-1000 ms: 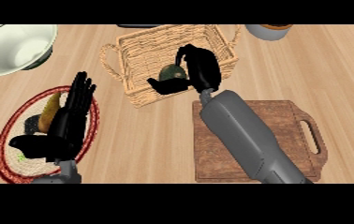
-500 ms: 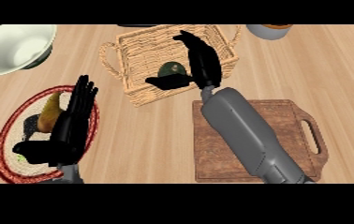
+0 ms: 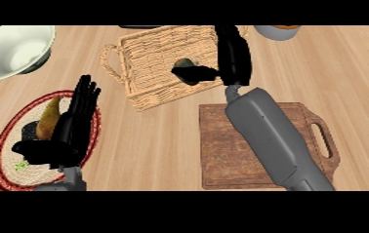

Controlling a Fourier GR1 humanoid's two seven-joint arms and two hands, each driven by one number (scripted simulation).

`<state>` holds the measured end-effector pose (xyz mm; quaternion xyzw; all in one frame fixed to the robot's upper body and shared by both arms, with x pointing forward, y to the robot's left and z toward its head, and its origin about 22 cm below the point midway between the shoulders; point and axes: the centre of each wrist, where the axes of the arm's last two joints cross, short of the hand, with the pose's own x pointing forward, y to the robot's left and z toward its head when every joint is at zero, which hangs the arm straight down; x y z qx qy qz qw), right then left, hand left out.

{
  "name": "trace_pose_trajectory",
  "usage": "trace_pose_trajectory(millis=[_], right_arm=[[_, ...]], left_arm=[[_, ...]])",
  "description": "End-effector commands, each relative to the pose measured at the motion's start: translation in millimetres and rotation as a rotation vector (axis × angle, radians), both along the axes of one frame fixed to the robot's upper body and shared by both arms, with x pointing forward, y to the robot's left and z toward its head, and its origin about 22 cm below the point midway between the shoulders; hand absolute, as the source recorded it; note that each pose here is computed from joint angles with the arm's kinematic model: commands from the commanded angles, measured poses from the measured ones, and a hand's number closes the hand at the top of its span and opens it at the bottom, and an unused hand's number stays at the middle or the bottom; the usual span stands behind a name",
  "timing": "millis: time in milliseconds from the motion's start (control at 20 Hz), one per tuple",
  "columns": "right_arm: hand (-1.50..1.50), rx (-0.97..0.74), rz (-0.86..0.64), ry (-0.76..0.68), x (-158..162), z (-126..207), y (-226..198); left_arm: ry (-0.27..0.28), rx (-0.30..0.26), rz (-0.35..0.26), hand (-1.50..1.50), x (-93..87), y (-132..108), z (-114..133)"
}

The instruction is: Pick the squash from the cutting board and place it in the basket

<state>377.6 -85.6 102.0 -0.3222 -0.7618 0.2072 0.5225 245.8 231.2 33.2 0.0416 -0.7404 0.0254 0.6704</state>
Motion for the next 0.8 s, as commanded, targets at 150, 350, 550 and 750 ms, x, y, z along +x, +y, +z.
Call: trace_pose_trajectory(millis=[150,350,550,750], right_arm=[[-1.50,0.096,-0.134,-0.032,-13.2,30.5,-43.0],[-1.50,0.215,-0.137,-0.074,-11.9,46.6,-96.5],[-1.50,0.198,-0.067,-0.074,-21.7,50.9,-138.0],[-1.50,0.278,0.008,-0.084,-36.7,70.2,-177.2]], left_arm=[[-0.004,0.020,0.012,0.00,-1.9,21.8,-5.1],[-0.009,-0.017,0.011,0.00,7.5,-11.1,-1.0],[-0.013,0.014,-0.008,0.00,6.9,-8.7,2.4],[-0.013,0.005,0.006,0.00,-13.0,18.4,5.1]])
